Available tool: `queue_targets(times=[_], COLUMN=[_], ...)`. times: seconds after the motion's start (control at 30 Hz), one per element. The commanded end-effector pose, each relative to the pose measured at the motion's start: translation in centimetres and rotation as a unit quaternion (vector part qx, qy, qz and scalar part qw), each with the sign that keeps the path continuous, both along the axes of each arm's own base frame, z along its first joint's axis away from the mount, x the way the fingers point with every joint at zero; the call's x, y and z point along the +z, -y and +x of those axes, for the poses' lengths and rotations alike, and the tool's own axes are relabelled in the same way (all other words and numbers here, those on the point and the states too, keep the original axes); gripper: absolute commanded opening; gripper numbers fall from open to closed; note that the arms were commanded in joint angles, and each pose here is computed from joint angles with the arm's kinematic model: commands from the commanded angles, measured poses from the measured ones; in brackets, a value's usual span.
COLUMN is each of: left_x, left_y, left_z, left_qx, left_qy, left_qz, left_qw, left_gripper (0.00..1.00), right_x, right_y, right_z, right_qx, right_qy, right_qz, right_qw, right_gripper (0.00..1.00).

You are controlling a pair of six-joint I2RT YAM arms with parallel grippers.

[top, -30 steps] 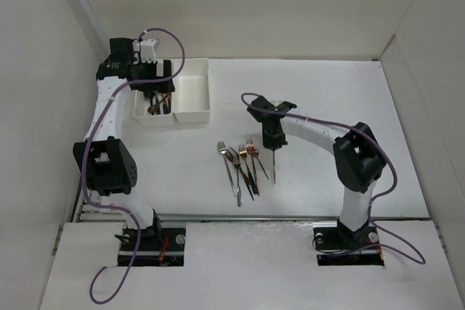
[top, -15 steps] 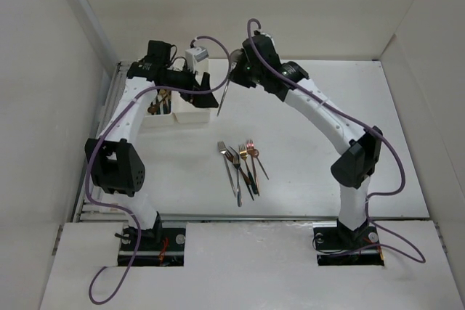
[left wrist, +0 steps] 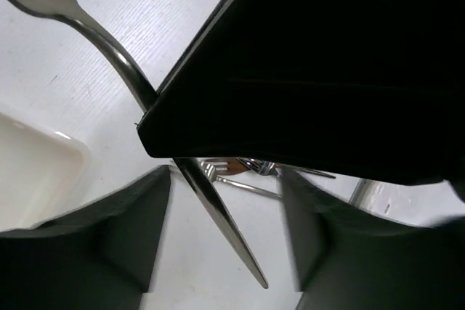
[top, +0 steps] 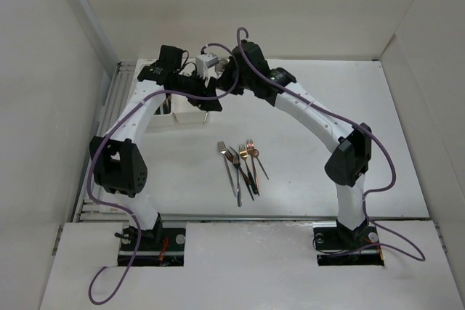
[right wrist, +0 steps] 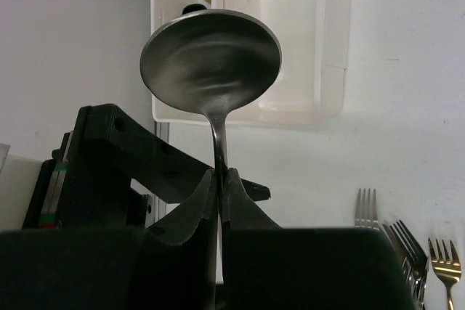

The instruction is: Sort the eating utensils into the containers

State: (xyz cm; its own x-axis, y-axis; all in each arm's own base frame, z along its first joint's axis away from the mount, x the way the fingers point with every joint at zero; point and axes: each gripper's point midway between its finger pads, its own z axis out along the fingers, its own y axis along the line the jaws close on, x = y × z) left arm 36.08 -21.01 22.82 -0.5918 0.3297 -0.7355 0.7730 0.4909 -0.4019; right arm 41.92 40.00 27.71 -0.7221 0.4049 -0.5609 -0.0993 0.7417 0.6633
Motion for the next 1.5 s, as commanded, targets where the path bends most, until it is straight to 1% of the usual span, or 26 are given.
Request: queue_targets(times=[0.0, 0.03, 0.07, 0.1, 0.23, 0.27, 0.3, 0.33, 0.37, 0.4, 0.43, 0.47, 0.5, 0.57, 0.6, 0.63, 0.7, 0.73, 0.9, 0.97, 1.0, 1.07, 1.13, 1.17, 1.3, 1.47], left_x=[0.2, 0.1, 0.1, 0.3, 0.8, 0.6, 0.8, 0.7, 0.7, 0.7, 0.4, 0.3, -0.3, -0.9, -1.2, -1.5, -1.9, -2.7, -5.1, -7.2, -7.9, -8.2, -8.9, -8.9, -8.7, -5.7], left_y=[0.0, -0.1, -0.3, -0.4, -0.5, -0.8, -1.1, -1.4, -2.2, -4.2, -5.4, -6.8, -9.9, -12.8, -14.3, -17.0, -19.0, -20.7, -23.9, -24.8, -24.8, -25.0, -25.2, -25.2, -25.4, -26.0], left_z=[0.1, 0.2, 0.6, 0.9, 1.3, 1.6, 1.9, 2.5, 3.5, 4.9, 5.7, 6.5, 7.7, 8.8, 9.7, 10.4, 11.7, 12.7, 15.1, 15.5, 15.6, 16.0, 15.8, 15.8, 15.2, 14.8], left_qx=[0.007, 0.014, 0.024, 0.028, 0.038, 0.051, 0.065, 0.082, 0.109, 0.159, 0.199, 0.233, 0.290, 0.346, 0.371, 0.405, 0.437, 0.463, 0.504, 0.511, 0.510, 0.512, 0.513, 0.513, 0.519, 0.537], left_qy=[0.013, 0.010, 0.014, 0.020, 0.026, 0.024, 0.024, 0.028, 0.037, 0.050, 0.042, 0.045, 0.047, 0.038, 0.041, 0.044, 0.051, 0.056, 0.041, 0.022, 0.015, 0.014, 0.006, 0.006, 0.004, 0.033], left_qz=[0.006, 0.009, 0.015, 0.018, 0.021, 0.031, 0.036, 0.044, 0.054, 0.081, 0.090, 0.101, 0.130, 0.146, 0.151, 0.166, 0.179, 0.199, 0.235, 0.250, 0.254, 0.259, 0.268, 0.268, 0.270, 0.267], left_qw=[1.000, 1.000, 1.000, 0.999, 0.999, 0.998, 0.997, 0.995, 0.992, 0.983, 0.975, 0.966, 0.947, 0.926, 0.915, 0.898, 0.880, 0.862, 0.830, 0.822, 0.822, 0.819, 0.815, 0.815, 0.811, 0.800], left_gripper=[0.51, 0.37, 0.10, 0.01, 0.00, 0.00, 0.00, 0.00, 0.00, 0.00, 0.00, 0.00, 0.00, 0.00, 0.00, 0.00, 0.00, 0.00, 0.00, 0.03, 0.04, 0.13, 0.27, 0.37, 0.59, 0.64], right_x=[6.1, 6.1, 5.7, 5.7, 4.5, 3.5, 3.5, 3.5, 2.8, 2.5, 1.8, 1.8, 1.8, 0.6, 1.3, 0.8, -0.6, -1.4, -6.7, -8.3, -9.6, -10.5, -11.1, -10.7, -10.9, -11.3], right_y=[-0.5, -0.6, -0.6, -0.7, -1.2, -1.4, -1.4, -1.4, -1.3, -1.0, -0.6, 0.5, 0.9, 2.7, 3.4, 4.3, 5.3, 5.7, 8.7, 9.1, 9.7, 10.3, 10.9, 10.9, 11.2, 11.4], right_z=[-0.8, -0.9, -0.9, -1.0, -1.2, -1.3, -1.3, -1.3, -1.4, -1.3, -1.4, -1.3, -1.3, -1.2, -1.4, -1.5, -2.2, -2.4, -4.1, -4.6, -5.2, -5.9, -6.6, -6.7, -7.0, -7.1], right_qx=[0.009, 0.013, 0.013, 0.017, 0.030, 0.035, 0.035, 0.035, 0.035, 0.030, 0.023, 0.011, 0.008, -0.011, -0.010, -0.018, -0.012, 0.002, 0.020, 0.026, 0.028, 0.030, 0.031, 0.029, 0.032, 0.039], right_qy=[0.051, 0.050, 0.046, 0.045, 0.034, 0.025, 0.025, 0.025, 0.016, 0.017, 0.012, 0.009, 0.014, 0.012, 0.030, 0.032, 0.026, 0.030, -0.030, -0.043, -0.056, -0.066, -0.071, -0.064, -0.059, -0.059], right_qz=[0.069, 0.071, 0.068, 0.069, 0.068, 0.064, 0.064, 0.064, 0.057, 0.047, 0.038, 0.030, 0.022, -0.010, -0.022, -0.042, -0.075, -0.099, -0.197, -0.212, -0.223, -0.231, -0.235, -0.229, -0.230, -0.239], right_qw=[0.996, 0.996, 0.997, 0.996, 0.997, 0.997, 0.997, 0.997, 0.998, 0.998, 0.999, 0.999, 1.000, 1.000, 0.999, 0.998, 0.997, 0.995, 0.980, 0.976, 0.973, 0.970, 0.969, 0.971, 0.971, 0.969], right_gripper=[0.00, 0.00, 0.00, 0.00, 0.01, 0.07, 0.27, 0.37, 0.45, 0.54, 0.57, 0.60, 0.61, 0.63, 0.63, 0.66, 0.67, 0.67, 0.66, 0.66, 0.65, 0.65, 0.64, 0.64, 0.64, 0.65])
